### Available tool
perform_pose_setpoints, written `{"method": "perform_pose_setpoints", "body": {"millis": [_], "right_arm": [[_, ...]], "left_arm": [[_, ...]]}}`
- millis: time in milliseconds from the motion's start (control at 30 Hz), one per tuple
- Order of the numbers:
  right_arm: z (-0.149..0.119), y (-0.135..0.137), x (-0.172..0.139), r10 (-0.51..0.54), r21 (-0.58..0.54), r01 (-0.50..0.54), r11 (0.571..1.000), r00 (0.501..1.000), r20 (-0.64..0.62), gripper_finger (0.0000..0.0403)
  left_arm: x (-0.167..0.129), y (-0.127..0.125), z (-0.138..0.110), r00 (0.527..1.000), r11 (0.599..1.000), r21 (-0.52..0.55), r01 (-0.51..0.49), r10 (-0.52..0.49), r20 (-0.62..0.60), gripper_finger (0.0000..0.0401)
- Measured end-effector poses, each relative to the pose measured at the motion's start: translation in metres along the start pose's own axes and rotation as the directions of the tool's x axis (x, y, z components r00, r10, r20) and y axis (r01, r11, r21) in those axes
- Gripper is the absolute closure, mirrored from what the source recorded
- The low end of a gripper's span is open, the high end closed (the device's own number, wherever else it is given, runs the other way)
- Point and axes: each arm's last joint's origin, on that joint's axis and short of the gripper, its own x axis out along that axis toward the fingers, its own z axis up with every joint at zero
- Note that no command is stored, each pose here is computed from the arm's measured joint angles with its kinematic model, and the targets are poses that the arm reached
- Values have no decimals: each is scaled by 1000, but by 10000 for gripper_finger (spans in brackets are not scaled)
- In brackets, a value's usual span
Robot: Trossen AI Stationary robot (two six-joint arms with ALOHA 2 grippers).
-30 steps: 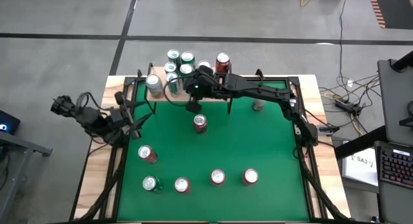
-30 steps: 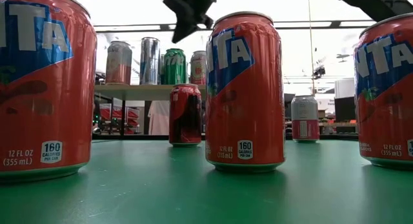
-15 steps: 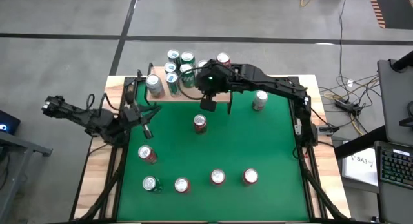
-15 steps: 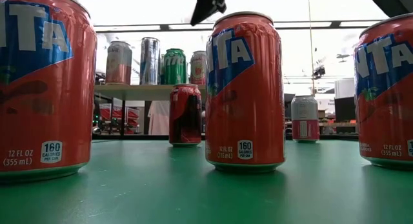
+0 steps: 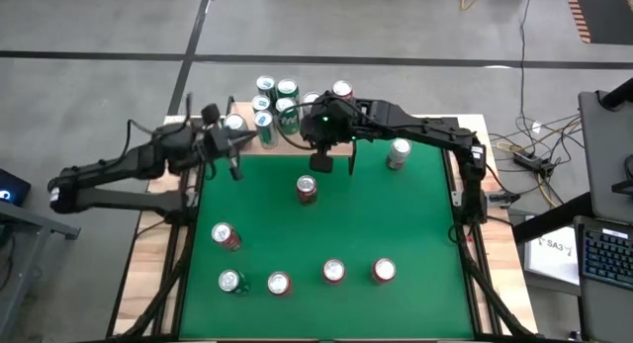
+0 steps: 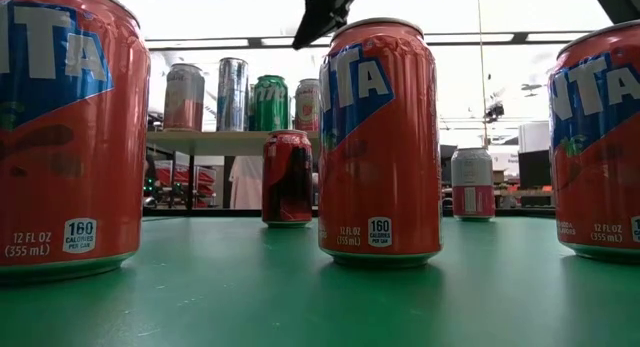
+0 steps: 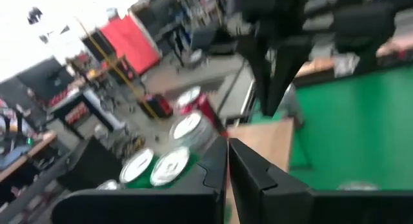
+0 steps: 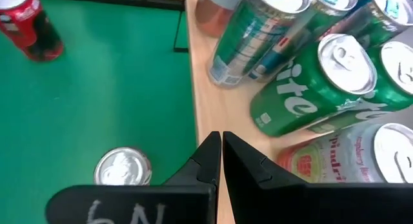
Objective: Place canned beverage on shelf
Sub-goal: Put the white and red can on the shelf
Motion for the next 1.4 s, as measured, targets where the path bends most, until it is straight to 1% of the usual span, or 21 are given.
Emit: {"method": "perform_pose_setpoints", "body": {"millis": [167, 233, 367, 567, 667, 833, 967, 1100, 1233, 1400], "right_arm": [[-3, 1, 16, -16, 5, 16, 1000, 998, 59, 394], [-2, 0, 23, -31, 12, 30, 999, 993, 111, 394], [-1, -4, 39, -79, 17, 77, 997, 967, 242, 394], [-2, -8, 53, -128, 65, 112, 992, 918, 376, 394], [-7, -12, 59, -143, 103, 111, 989, 910, 389, 394], [-13, -11, 67, -151, 128, 107, 986, 900, 409, 394], [-16, -10, 70, -154, 131, 108, 985, 894, 421, 394], [-17, -11, 72, -167, 138, 116, 984, 874, 456, 394], [-19, -10, 75, -174, 137, 123, 983, 862, 477, 394], [-18, -10, 75, -182, 125, 137, 983, 844, 504, 394]], "left_arm": [[18, 23, -11, 996, 999, 32, 0, 3, -94, 401], [24, 30, -16, 993, 998, 64, -3, 11, -121, 401], [37, 38, -26, 987, 992, 124, 34, -14, -160, 401], [49, 43, -34, 974, 990, 133, 51, -20, -227, 401], [50, 42, -35, 963, 992, 101, 73, -44, -265, 401], [50, 42, -35, 958, 997, 37, 64, -51, -281, 401], [49, 42, -35, 957, 998, -5, 54, -54, -284, 401], [49, 42, -35, 957, 998, -56, 40, -54, -284, 401], [49, 41, -34, 957, 992, -125, 25, -60, -283, 401], [49, 41, -33, 958, 985, -173, 12, -61, -279, 401]]}}
